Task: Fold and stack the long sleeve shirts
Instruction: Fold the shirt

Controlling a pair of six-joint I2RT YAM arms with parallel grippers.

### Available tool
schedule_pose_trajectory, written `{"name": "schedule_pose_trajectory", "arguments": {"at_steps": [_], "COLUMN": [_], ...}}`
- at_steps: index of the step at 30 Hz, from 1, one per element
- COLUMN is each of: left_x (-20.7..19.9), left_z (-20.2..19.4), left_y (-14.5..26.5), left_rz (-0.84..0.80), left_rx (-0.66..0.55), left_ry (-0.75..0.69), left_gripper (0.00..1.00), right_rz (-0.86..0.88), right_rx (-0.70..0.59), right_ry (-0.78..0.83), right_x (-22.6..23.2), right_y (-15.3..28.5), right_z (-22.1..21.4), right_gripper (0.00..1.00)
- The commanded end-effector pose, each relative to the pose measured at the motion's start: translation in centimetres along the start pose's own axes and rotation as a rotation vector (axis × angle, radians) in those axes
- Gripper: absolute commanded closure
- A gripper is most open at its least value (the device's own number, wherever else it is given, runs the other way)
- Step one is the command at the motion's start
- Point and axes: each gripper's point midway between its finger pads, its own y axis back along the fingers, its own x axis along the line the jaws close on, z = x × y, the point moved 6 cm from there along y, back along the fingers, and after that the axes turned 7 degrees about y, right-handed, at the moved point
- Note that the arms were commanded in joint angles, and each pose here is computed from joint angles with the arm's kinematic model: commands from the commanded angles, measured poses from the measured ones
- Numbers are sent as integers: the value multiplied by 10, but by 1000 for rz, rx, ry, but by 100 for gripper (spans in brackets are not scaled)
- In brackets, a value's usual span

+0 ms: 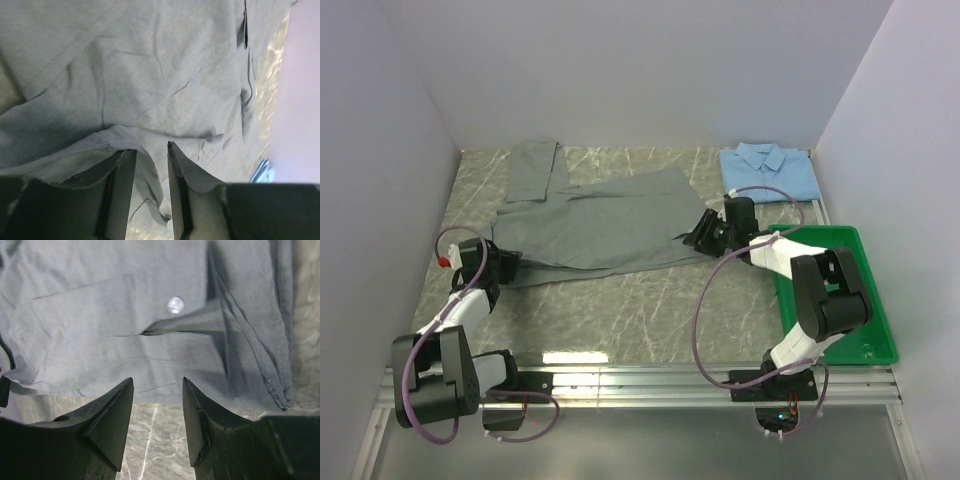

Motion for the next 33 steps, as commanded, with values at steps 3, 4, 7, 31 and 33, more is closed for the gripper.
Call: {"name": "schedule_pose_trajectory", "arguments": {"at_steps": [3, 4, 7, 31, 33], "left_x": [4, 5, 15, -81, -86], "left_z": [8, 7, 6, 4, -8], "left_y": [-4, -4, -3, 54, 55], "left_rz": [-47, -47, -31, -31, -64], "left_rx": [-38, -39, -35, 24, 48], "left_ry": [99, 107, 128, -341, -356], "left_gripper": [63, 62, 60, 9, 12], "right_rz": [-29, -38, -37, 553, 565], "right_rx": [7, 10, 4, 62, 117], "right_ry": [-84, -92, -94, 155, 142], "right_x": [-14, -17, -17, 157, 167], "right_y": [-6, -5, -2, -16, -34], "right_z": [-3, -3, -1, 18, 3], "right_gripper": [48, 49, 49, 48, 47]}}
